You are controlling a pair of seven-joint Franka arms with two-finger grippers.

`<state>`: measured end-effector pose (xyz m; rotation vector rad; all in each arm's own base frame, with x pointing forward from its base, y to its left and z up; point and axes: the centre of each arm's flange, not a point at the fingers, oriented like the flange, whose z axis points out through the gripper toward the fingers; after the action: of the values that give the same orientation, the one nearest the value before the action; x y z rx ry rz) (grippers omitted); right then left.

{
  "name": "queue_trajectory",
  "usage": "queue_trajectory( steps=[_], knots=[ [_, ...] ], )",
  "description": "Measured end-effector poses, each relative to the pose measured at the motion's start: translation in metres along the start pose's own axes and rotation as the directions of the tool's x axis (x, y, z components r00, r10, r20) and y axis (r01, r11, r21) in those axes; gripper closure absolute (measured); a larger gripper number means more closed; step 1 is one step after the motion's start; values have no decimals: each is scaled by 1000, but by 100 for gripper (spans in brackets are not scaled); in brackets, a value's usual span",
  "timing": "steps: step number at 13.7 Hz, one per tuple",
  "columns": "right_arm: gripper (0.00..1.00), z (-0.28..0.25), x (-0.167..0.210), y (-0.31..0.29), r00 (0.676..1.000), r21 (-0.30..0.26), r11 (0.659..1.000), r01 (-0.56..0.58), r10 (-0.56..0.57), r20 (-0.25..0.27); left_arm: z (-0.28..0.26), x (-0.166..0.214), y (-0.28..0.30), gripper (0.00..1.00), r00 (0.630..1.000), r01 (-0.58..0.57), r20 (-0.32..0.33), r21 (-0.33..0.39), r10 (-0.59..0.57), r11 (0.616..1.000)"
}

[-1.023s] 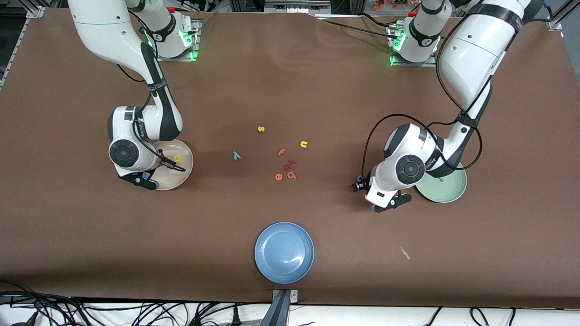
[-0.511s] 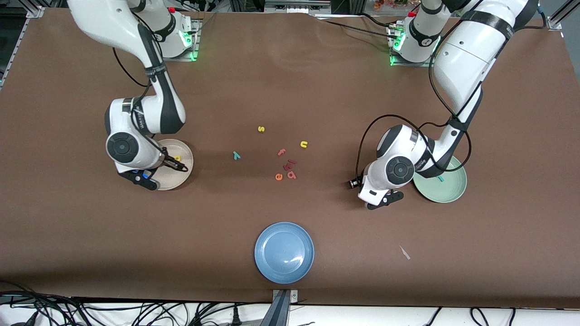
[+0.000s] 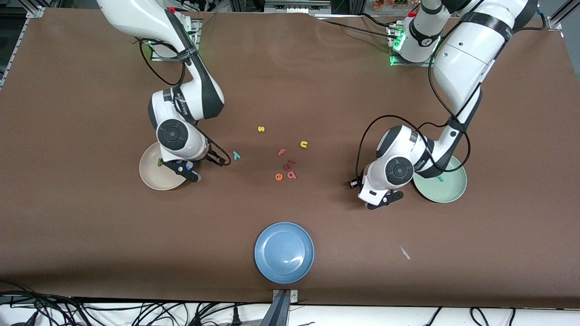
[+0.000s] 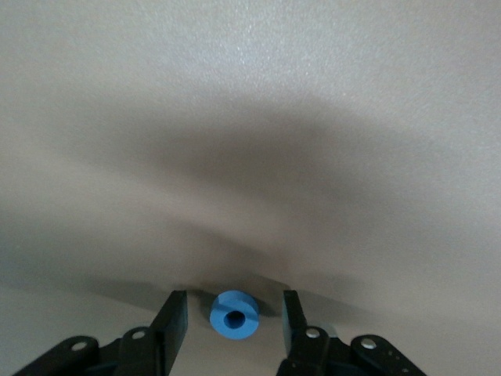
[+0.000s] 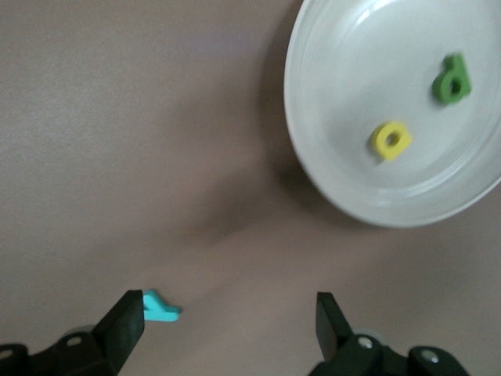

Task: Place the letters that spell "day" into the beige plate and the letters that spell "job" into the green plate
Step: 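Carry the blue ring to the green plate while the right gripper grasps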

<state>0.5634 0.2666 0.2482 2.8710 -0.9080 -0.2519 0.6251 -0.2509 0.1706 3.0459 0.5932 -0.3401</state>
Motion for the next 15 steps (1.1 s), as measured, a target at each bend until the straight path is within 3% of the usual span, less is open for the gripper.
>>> queue_trajectory(
  steps=[3, 5, 7, 9, 12, 15],
  knots=[
    [2, 16, -27, -18, 981, 44, 980, -193, 194, -18, 1, 0, 1, 47, 1000, -1, 1, 1, 1, 1000],
    [2, 26, -48, -29, 963, 87, 961, -263, 267, -32, 1, -1, 1, 52, 1000, -2, 1, -1, 2, 1000],
    [4, 34, -57, -31, 957, 93, 954, -283, 288, -35, -1, -2, 4, 72, 1000, -6, -1, -4, 6, 1000],
    [10, 40, -57, -30, 954, 109, 950, -292, 298, -40, -1, -2, 4, 74, 1000, -6, -1, -4, 6, 1000],
    [10, 51, -56, -30, 937, 153, 930, -335, 346, -47, -1, -2, 4, 74, 1000, -6, -1, -4, 6, 1000],
    [10, 64, -61, -30, 933, 156, 926, -345, 356, -51, -1, -2, 4, 74, 1000, -6, -1, -4, 6, 1000]
  ],
)
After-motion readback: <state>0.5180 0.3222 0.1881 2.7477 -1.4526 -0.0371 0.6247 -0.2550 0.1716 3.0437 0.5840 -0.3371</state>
